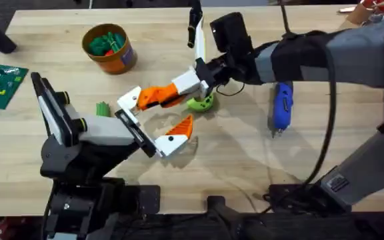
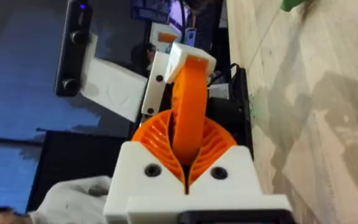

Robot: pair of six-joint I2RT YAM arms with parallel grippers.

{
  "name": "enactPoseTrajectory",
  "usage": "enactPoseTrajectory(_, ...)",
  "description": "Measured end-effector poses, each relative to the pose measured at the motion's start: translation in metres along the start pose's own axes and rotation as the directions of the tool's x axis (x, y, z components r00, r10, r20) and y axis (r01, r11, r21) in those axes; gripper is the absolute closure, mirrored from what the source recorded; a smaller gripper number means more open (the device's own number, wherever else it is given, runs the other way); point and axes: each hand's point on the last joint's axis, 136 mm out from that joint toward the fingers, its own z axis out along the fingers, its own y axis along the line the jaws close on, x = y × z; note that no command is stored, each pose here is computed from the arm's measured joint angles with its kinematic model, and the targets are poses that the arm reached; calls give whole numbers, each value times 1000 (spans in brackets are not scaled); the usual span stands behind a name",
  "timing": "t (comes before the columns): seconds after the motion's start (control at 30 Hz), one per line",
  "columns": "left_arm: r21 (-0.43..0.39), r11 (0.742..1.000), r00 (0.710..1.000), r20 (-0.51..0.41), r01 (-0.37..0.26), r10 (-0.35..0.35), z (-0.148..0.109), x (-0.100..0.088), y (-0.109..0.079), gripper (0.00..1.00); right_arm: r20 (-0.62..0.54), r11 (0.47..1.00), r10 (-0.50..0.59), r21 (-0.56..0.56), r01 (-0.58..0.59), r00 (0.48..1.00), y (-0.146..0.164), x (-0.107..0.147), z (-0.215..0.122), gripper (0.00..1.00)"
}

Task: Pick up the gripper from the table and insert it into the empty holder that is missing its gripper. Then pick up a screw, insert it into the mounting hole, and use the screwdriver to tighten it. Finally, clean up the table by picking up the vegetable and placing it into the bucket.

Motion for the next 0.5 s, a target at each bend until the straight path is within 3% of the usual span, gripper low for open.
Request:
enactPoseTrajectory(0.17, 66, 998, 1000, -13, 16, -15, -1, 2, -11, 16, -49, 998, -1, -59, -1, 999, -6, 10, 3, 982)
enactPoseTrajectory(0.5, 117, 993, 999, -24, 30, -27, -1, 4, -20, 16, -70, 998, -8, -65, 3, 998, -4, 13, 11, 982)
